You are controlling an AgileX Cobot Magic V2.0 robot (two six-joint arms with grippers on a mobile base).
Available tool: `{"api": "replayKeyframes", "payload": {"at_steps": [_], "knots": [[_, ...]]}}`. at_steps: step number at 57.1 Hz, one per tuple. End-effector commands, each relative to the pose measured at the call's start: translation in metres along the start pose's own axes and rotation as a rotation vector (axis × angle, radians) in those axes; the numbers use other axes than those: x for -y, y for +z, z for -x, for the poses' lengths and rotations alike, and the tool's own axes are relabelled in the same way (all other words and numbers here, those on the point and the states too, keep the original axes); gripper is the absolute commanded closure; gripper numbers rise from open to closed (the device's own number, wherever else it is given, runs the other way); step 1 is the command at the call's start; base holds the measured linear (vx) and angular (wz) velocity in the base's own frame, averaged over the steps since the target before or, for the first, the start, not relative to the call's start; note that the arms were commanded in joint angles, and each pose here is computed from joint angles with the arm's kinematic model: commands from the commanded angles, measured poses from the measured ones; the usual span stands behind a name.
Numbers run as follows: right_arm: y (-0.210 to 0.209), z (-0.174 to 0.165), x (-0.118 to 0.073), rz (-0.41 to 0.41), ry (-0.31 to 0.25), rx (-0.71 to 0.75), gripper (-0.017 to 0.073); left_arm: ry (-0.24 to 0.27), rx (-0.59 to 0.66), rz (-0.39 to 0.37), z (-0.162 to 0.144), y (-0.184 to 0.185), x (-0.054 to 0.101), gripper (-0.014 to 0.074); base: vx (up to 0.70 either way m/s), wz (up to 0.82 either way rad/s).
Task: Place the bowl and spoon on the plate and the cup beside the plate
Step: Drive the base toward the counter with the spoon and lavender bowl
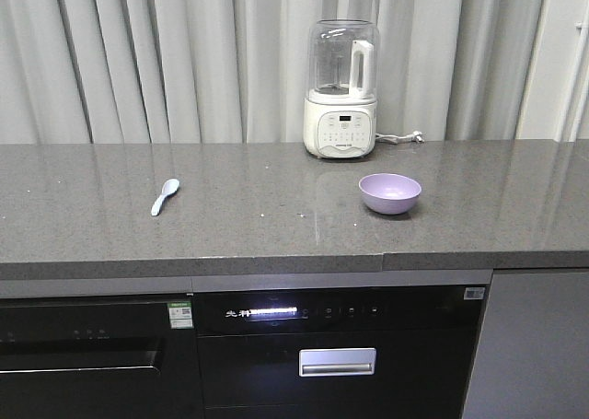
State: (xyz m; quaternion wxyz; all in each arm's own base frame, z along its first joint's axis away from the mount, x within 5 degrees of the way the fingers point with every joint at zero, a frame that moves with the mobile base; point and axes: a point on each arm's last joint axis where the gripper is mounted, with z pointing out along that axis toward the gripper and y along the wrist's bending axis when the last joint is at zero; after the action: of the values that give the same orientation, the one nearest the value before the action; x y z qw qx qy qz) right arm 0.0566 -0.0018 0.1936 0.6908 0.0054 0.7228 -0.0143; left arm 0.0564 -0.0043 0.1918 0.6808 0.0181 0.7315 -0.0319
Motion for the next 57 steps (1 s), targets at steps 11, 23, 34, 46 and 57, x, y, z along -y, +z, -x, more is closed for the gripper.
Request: {"api": "replayKeyframes", "payload": {"at_steps": [11, 23, 34, 46, 57], "knots": [[-0.0003, 0.005, 0.0, -0.002, -0.006, 0.073, 0.0568, -0.001, 0.115, 0.001, 0.0159, -0.0034, 0.0001, 0.0591, 0.0, 0.0], [-0.0003, 0.005, 0.0, -0.002, -0.006, 0.073, 0.0568, -0.001, 0.115, 0.001, 0.0159, -0.0034, 0.0001, 0.0591, 0.0, 0.0], [-0.0003, 0.005, 0.0, -0.002, -0.006, 0.073, 0.0568, -0.001, 0.115, 0.001, 0.0159, -0.0034, 0.0001, 0.0591, 0.0, 0.0], [-0.0003, 0.005, 0.0, -0.002, -0.006, 0.073, 0.0568, -0.001, 0.115, 0.001, 0.0159, -0.0034, 0.0001, 0.0591, 0.0, 0.0], [-0.0003, 0.005, 0.0, -0.002, -0.006, 0.073, 0.0568, -0.001, 0.115, 0.001, 0.0159, -0.0034, 0.0001, 0.0591, 0.02, -0.03]]}}
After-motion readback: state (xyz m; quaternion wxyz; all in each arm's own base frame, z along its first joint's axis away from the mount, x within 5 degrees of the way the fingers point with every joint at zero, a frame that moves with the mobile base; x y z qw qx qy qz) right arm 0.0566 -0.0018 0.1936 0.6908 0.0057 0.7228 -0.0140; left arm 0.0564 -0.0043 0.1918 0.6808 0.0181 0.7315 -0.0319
